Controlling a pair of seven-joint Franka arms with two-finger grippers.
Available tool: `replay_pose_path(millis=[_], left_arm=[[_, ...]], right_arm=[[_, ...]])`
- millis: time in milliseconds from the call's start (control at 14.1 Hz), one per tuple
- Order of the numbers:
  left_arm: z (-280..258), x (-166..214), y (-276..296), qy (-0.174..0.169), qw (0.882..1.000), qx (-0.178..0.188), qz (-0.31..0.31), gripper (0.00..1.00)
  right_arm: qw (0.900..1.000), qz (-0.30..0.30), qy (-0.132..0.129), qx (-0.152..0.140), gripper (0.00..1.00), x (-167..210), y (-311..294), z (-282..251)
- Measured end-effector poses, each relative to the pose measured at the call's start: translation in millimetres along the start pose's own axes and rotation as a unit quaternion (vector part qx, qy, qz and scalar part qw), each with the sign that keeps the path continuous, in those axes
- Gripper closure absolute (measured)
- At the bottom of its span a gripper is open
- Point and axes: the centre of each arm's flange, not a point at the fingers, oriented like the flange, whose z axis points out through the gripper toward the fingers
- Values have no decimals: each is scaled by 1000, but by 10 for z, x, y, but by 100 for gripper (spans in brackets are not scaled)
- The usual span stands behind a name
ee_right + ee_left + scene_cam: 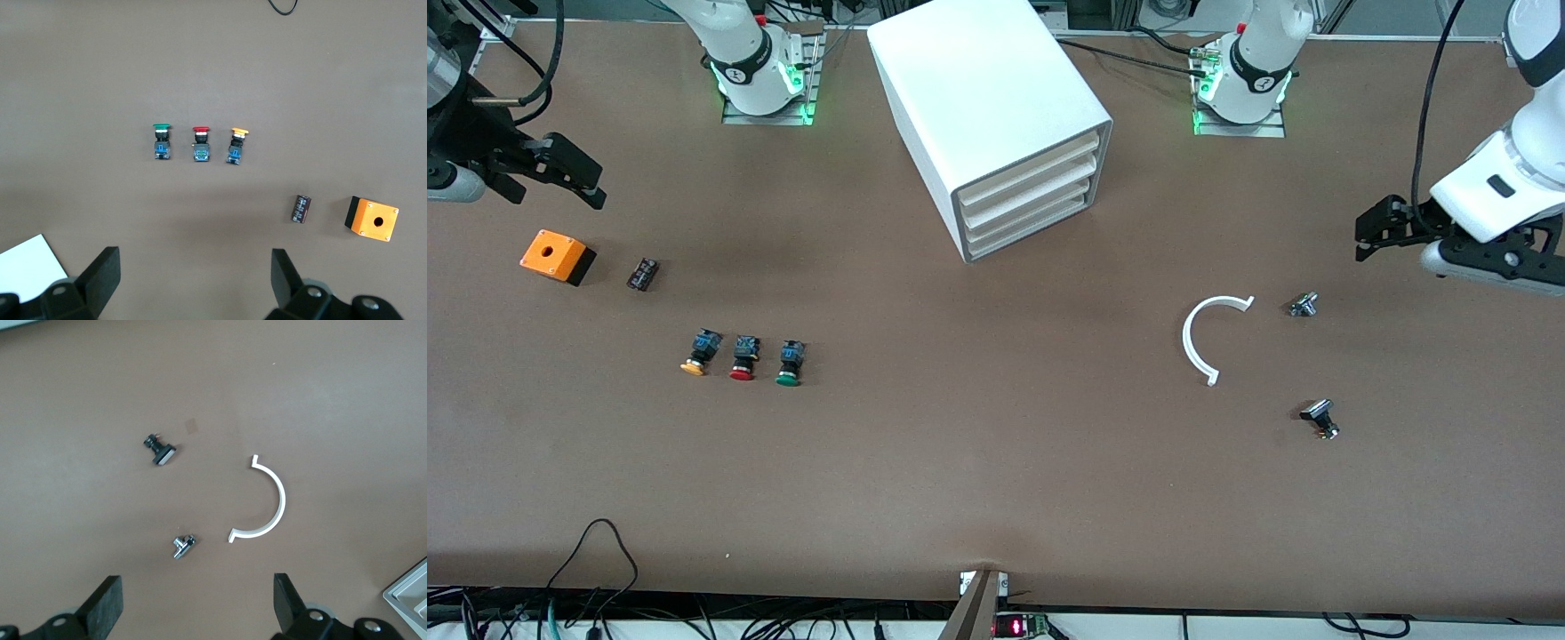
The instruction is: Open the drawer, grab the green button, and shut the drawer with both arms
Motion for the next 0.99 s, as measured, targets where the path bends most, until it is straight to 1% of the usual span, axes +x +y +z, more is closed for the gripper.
replay_pose_path(millis=[142,283,425,708,991], left_arm=[[77,-77,-79,-8,999,-5,-32,0],[102,-81,-128,-3,997,-29,-66,0],[99,-103,-264,0,996,-37,-84,0],[104,-152,-297,-13,995,-39,-87,0],[26,-157,-251,-9,996,-26,-79,0]], right_arm=[[1000,0,0,0,0,0,-1,0],[1000,0,0,0,0,0,-1,0],[1000,0,0,0,0,0,-2,0],[1000,0,0,0,0,0,-2,0],[1000,0,0,0,0,0,-2,0]])
